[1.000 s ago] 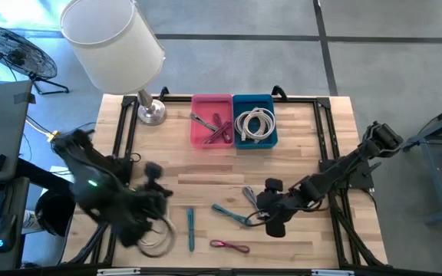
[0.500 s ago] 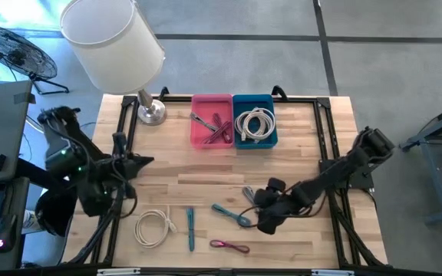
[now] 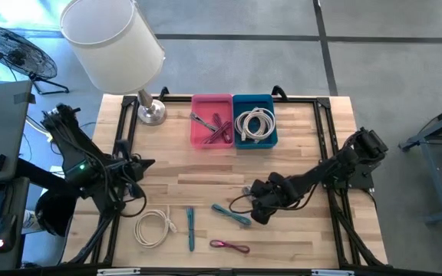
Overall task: Pick & Place USB Port
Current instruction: Put the black white charger cable into the pink bin
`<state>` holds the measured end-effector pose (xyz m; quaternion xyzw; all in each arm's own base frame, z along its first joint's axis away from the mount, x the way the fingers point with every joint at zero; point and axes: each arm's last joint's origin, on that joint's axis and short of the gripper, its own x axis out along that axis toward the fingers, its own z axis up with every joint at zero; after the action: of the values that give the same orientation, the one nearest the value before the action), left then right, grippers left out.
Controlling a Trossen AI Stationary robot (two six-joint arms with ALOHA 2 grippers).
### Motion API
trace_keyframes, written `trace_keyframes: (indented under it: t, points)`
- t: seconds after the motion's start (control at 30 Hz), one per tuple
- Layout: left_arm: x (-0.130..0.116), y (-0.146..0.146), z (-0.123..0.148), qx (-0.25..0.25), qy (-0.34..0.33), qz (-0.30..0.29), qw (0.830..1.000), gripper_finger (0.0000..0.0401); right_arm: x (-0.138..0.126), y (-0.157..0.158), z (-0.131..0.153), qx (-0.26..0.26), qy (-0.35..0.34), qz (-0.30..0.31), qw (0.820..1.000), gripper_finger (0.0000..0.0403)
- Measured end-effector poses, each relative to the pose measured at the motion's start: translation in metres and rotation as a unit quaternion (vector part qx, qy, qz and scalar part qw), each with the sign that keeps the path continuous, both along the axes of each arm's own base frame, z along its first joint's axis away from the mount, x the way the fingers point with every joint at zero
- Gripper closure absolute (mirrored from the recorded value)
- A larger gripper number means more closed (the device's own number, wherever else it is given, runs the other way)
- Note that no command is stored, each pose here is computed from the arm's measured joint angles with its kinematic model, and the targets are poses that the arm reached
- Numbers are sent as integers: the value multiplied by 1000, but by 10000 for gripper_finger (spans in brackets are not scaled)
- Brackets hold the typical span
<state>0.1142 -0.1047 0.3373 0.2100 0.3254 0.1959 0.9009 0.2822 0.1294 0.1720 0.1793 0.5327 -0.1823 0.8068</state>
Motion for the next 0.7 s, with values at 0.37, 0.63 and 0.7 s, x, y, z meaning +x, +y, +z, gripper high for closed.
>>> trace_keyframes:
  t: [0.37,0.63,0.7]
  points:
    - [2,-4,-16,-18,23,-4,1000,400,9,6,3,47,-34,48,997,258]
    - [3,-7,-24,-37,43,-7,998,400,10,9,4,61,-35,102,992,261]
    - [3,-7,-25,-38,43,-7,998,400,12,11,5,69,-42,122,989,261]
